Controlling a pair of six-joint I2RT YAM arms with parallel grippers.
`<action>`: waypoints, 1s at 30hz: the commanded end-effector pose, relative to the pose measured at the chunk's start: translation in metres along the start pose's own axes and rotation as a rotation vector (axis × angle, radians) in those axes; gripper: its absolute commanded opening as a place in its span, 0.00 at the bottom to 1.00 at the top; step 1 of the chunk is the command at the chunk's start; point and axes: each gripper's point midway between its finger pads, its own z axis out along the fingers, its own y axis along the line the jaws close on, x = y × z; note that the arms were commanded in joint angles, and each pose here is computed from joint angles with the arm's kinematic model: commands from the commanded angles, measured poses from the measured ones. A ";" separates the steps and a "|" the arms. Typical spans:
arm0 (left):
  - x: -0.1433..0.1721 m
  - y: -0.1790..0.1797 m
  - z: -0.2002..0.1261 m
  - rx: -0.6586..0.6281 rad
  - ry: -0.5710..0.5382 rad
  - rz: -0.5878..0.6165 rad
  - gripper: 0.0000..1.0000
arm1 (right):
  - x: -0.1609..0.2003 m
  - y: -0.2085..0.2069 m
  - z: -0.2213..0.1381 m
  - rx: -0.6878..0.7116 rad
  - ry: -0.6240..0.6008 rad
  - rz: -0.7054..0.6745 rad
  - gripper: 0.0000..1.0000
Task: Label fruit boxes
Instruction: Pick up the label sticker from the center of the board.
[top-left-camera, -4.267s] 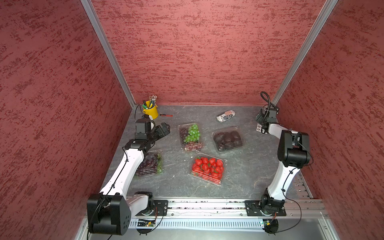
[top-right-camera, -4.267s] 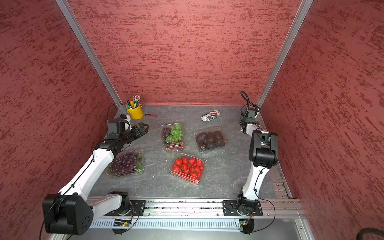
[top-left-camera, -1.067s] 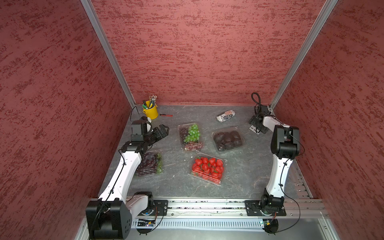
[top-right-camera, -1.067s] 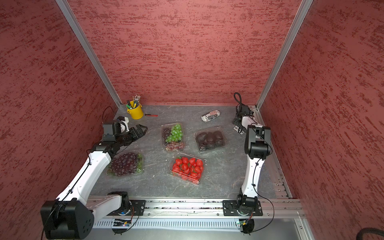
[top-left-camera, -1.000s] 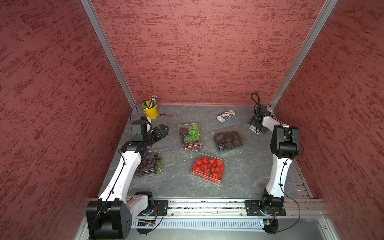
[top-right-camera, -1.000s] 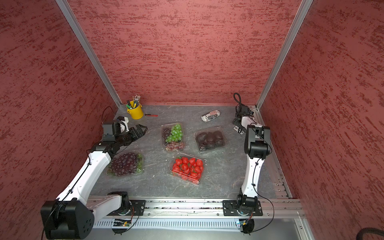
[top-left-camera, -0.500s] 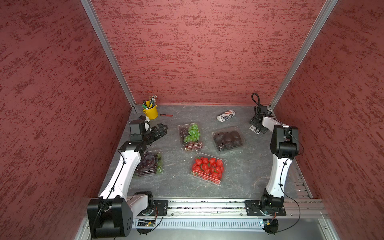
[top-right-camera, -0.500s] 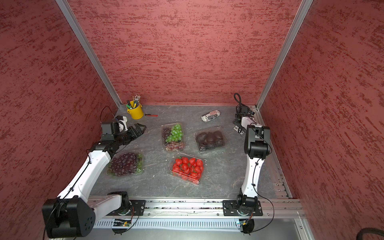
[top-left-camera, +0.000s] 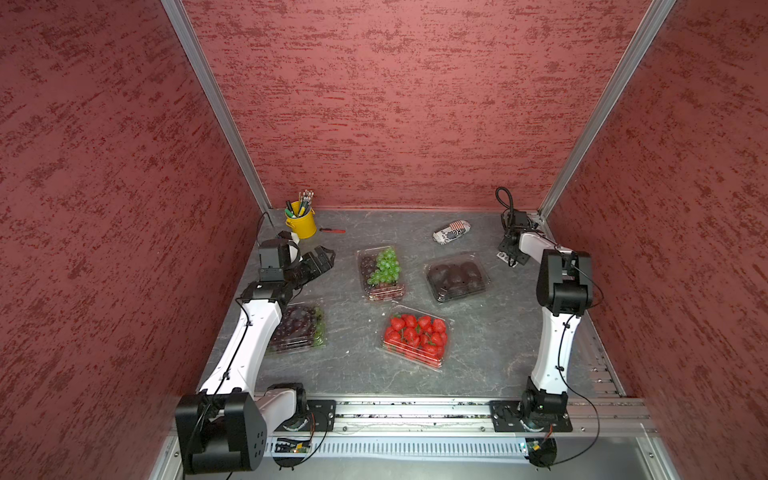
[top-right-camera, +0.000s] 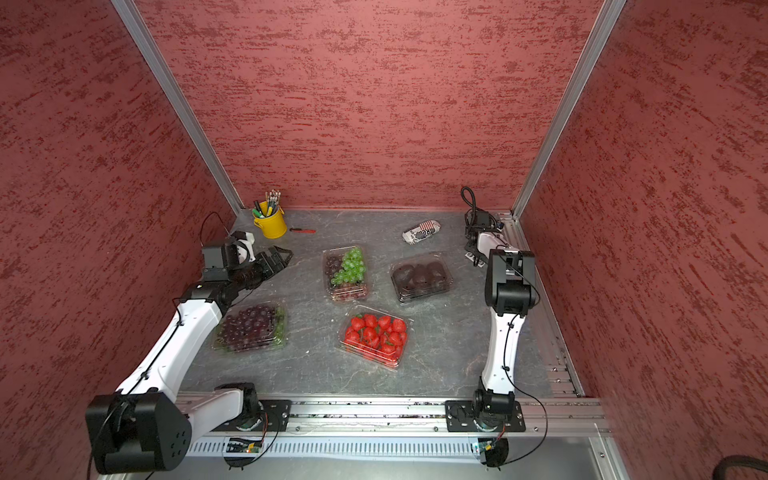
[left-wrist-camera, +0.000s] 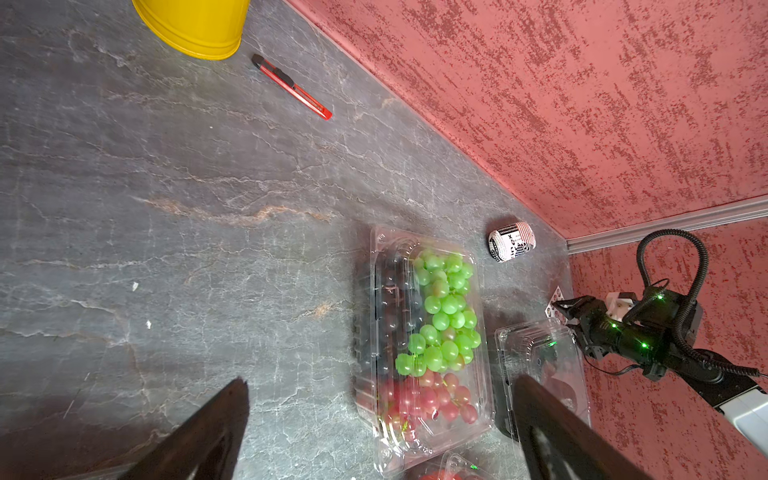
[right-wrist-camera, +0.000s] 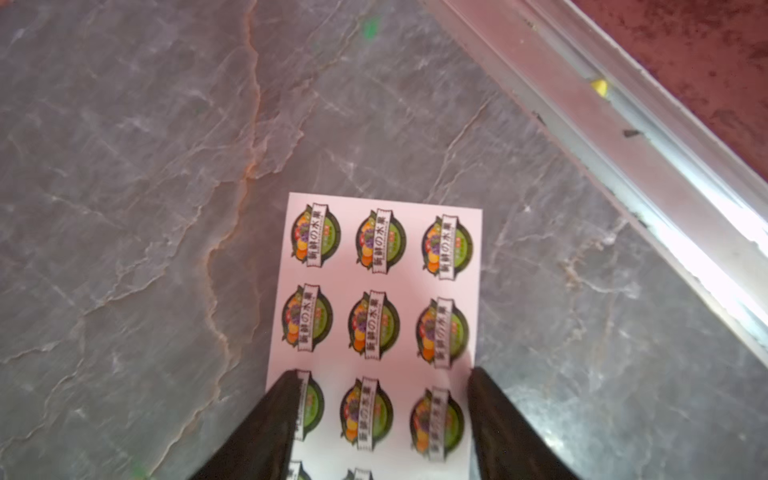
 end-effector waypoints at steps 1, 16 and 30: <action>0.000 0.001 -0.003 0.010 -0.013 -0.002 1.00 | 0.090 -0.016 0.032 0.047 0.268 -0.057 0.52; 0.002 -0.003 -0.011 0.031 -0.012 -0.014 1.00 | 0.036 0.005 -0.022 -0.068 0.130 -0.084 0.21; 0.002 -0.076 -0.007 0.225 0.055 -0.014 1.00 | -0.001 0.040 -0.170 -0.428 -0.124 -0.207 0.21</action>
